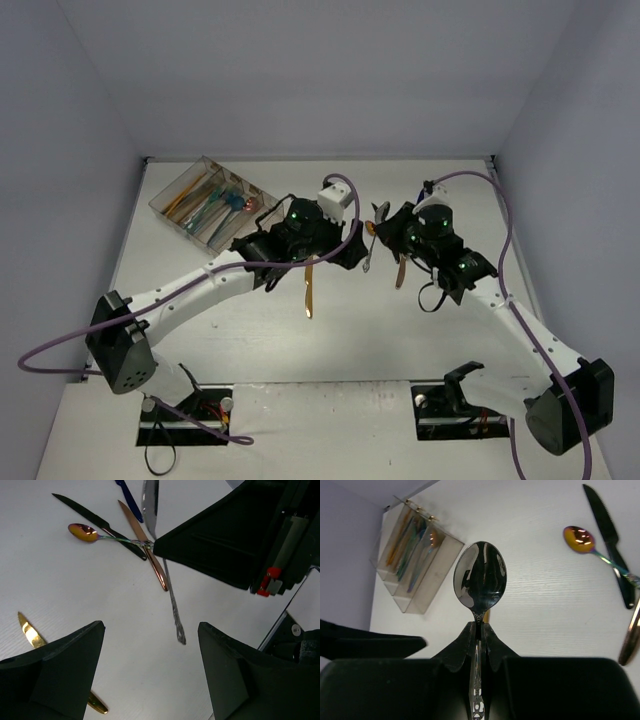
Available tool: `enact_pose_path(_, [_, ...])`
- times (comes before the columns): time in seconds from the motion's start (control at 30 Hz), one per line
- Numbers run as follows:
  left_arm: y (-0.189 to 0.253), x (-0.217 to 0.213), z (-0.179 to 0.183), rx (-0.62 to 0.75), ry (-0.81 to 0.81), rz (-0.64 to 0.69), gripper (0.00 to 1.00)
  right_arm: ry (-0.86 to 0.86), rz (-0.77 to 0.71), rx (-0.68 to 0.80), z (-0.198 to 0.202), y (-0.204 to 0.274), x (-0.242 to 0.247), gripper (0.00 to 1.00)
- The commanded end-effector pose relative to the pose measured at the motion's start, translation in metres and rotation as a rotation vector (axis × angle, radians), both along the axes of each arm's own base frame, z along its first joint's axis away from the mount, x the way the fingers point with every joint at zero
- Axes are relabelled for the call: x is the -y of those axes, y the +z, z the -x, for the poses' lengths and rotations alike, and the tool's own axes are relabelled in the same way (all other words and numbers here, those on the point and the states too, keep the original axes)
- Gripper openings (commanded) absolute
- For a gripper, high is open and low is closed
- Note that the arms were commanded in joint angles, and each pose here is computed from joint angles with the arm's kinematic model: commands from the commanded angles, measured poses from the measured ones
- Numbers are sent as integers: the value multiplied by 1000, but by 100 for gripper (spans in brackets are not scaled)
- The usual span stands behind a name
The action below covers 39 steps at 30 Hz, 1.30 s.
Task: Sort the eating utensils into containers
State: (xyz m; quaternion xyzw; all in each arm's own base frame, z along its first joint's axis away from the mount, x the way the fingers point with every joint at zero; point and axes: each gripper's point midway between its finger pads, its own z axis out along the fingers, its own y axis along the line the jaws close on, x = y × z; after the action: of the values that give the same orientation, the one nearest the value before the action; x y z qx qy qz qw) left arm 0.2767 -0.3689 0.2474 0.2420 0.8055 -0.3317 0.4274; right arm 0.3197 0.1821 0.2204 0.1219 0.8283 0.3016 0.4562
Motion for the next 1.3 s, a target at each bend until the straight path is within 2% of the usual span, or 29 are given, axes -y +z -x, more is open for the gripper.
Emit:
enact_pose_path(0.0, [40,21,-6,67,9,83,70,9,-158,131,-3,48,-19,0])
enact_pose_path(0.1, [28,28,-6,44,0,51,66,14,-170,144,-2,53,-21,0])
enact_pose_path(0.2, [26,31,-6,50,-1,48,57,21,-176,147,-1,54,-23,0])
enact_pose_path(0.37, [18,27,-10,48,23,16,21,32,-181,140,0,49,-27,0])
enact_pose_path(0.43, [15,25,-11,52,31,1,3,36,-179,137,0,47,-28,0])
enact_pose_path(0.47, [15,23,-12,57,37,-6,0,39,-179,137,0,47,-28,0])
enact_pose_path(0.57, [15,15,-16,83,62,-35,0,42,-171,133,0,44,-28,3])
enact_pose_path(0.7, [11,-3,-25,113,106,-92,0,36,-156,133,-1,40,-26,38])
enact_pose_path(0.8, [2,-26,-36,110,150,-157,0,33,-143,135,-1,37,-24,49])
enact_pose_path(1.03, [-18,-119,-83,119,254,-340,0,25,-101,131,5,22,-15,51])
enact_pose_path(1.27, [-47,-242,-143,138,287,-604,0,6,-23,104,10,-5,6,51])
